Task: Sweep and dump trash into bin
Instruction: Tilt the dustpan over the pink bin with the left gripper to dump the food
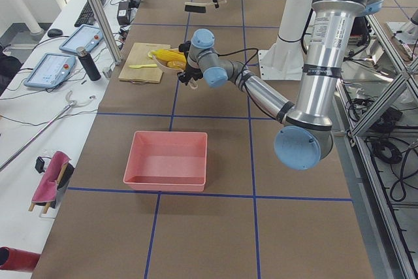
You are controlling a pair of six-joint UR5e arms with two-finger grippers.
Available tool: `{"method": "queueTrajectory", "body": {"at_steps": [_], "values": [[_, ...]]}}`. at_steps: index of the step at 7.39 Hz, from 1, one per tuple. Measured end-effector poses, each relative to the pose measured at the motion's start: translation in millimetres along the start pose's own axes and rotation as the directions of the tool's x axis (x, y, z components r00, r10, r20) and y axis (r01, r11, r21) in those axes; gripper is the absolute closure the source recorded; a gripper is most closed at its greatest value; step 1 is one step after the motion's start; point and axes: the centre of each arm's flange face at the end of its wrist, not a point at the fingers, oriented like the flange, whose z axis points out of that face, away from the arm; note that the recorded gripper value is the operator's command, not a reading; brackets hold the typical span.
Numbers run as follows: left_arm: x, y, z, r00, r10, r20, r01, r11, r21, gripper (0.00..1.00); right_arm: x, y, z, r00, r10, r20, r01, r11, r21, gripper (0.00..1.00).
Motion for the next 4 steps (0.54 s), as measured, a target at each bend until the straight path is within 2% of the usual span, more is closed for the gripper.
{"method": "queueTrajectory", "body": {"at_steps": [2,4], "values": [[-23,68,-56,0.991,-0.1,0.088,0.102,0.994,-0.027,1.0,48,-10,-16,0.996,-0.044,-0.084,0.042,0.999,-0.021,1.0],[-29,142,-98,0.971,-0.191,0.147,0.202,0.977,-0.065,1.0,96,-23,-35,0.968,-0.128,-0.214,0.119,0.991,-0.056,1.0]]}}
